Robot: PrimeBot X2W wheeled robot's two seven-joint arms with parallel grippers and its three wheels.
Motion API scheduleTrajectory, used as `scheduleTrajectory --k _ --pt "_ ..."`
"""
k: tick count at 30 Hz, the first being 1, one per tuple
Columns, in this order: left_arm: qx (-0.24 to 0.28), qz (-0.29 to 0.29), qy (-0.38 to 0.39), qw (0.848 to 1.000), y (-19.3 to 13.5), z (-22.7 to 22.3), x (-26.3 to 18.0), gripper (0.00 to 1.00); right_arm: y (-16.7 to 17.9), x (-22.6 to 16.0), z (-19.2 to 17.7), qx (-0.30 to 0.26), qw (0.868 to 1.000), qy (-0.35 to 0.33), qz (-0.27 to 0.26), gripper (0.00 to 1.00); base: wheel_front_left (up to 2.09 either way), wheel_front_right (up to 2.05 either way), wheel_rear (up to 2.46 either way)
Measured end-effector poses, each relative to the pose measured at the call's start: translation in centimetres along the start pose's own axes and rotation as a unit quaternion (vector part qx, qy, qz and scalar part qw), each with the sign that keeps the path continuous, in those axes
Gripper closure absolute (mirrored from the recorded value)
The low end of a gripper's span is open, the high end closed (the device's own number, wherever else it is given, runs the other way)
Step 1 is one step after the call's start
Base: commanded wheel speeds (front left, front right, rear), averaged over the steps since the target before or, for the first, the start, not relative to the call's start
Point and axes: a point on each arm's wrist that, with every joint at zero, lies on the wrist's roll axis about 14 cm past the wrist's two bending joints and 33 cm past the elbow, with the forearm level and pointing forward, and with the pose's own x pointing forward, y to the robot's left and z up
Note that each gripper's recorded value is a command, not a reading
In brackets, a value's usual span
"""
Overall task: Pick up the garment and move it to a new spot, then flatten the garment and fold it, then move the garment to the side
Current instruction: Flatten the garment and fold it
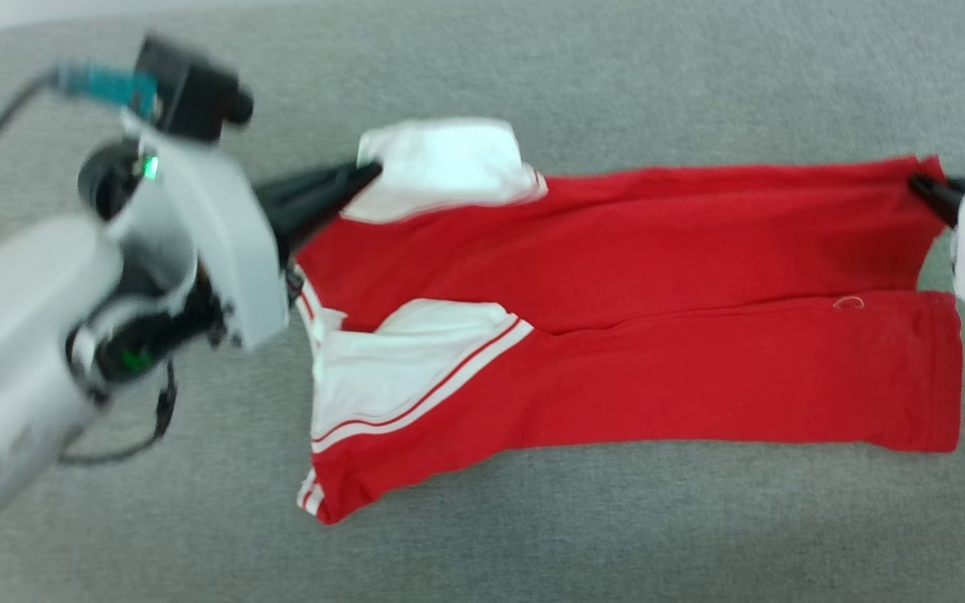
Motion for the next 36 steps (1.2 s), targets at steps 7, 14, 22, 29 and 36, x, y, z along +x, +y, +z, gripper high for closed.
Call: scheduleTrajectory --k 7,14,22,29,36 --pt "-0.011 0.004 -0.047 0.999 -1.5 -2.1 -5.1 1.00 1.1 -1.8 -0.8 -0.014 1.000 -0.012 0.015 1.00 0.00 0.00 0.00" --pt "-0.056 0.021 -0.085 0.995 -1.9 -5.0 -8.3 1.00 1.3 -2.9 -3.2 -0.006 1.000 -0.007 0.017 1.00 0.00 0.00 0.00" --pt "-0.098 0.026 -0.053 0.993 -3.7 -9.4 -8.9 1.00 1.3 -3.6 -6.0 0.014 1.000 0.011 0.011 1.00 0.00 0.00 0.00" --pt "-0.107 0.061 -0.024 0.992 -2.3 -12.5 -8.2 1.00 2.6 -3.0 -9.0 0.041 0.998 0.042 0.019 1.00 0.00 0.00 0.00" --pt "-0.136 0.064 -0.004 0.989 -2.5 -15.4 -6.6 1.00 2.6 -2.0 -11.2 0.061 0.996 0.059 0.012 1.00 0.00 0.00 0.00"
